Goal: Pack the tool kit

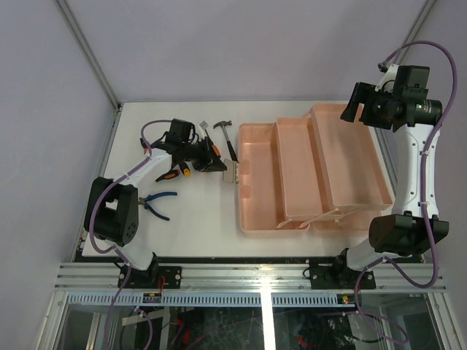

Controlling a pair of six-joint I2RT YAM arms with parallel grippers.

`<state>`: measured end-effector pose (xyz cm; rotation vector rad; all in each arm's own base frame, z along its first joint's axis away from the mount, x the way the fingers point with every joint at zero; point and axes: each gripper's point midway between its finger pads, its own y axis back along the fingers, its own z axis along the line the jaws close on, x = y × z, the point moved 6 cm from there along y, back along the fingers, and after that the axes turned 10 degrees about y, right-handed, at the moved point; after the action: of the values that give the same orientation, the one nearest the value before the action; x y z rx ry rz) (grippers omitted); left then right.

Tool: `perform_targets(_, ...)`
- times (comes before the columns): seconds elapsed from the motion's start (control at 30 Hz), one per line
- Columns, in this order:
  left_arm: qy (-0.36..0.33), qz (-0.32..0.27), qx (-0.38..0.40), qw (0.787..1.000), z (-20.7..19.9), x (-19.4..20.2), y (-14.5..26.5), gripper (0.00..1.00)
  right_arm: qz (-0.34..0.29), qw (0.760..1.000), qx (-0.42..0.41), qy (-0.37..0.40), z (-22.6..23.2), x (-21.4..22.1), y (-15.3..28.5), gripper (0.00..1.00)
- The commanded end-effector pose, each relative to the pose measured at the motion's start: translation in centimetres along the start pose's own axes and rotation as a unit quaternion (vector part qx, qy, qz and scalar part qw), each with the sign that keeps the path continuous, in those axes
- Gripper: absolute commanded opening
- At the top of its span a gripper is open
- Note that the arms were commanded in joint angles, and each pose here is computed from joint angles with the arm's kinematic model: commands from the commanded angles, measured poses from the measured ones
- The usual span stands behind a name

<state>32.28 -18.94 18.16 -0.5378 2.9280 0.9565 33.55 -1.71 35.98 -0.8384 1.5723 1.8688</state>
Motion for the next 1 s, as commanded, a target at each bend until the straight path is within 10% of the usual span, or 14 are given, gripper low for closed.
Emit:
perform_targets(0.0, -0.025, -0.001, 0.014, 1.0, -0.2, 0.9, 0.7, 0.13, -0.025, 1.0, -0.015, 0.002, 1.0, -0.9, 1.8, 0.86)
perform_targets(0.13, -0.035, -0.006, -0.01, 0.999, 1.1, 0.9, 0.4, 0.75, -0.025, 1.0, -0.018, 0.001, 1.1, -0.7, 1.8, 0.85)
perform_targets(0.2, -0.043, -0.011, -0.019, 0.999, 1.5, 0.8, 0.3, 0.87, -0.026, 0.999, -0.018, 0.002, 1.2, -0.6, 1.9, 0.85)
perform_targets(0.67, -0.016, -0.224, -0.088, 0.97, 2.2, -7.6, 12.1, 0.94, -0.067, 0.996, -0.051, 0.012, 2.8, -1.8, 4.9, 0.85)
perform_targets(0.97, -0.016, -0.27, -0.158, 0.95, 6.3, -4.9, 18.2, 0.97, -0.079, 0.988, -0.109, 0.075, 9.0, -5.3, 2.4, 0.82)
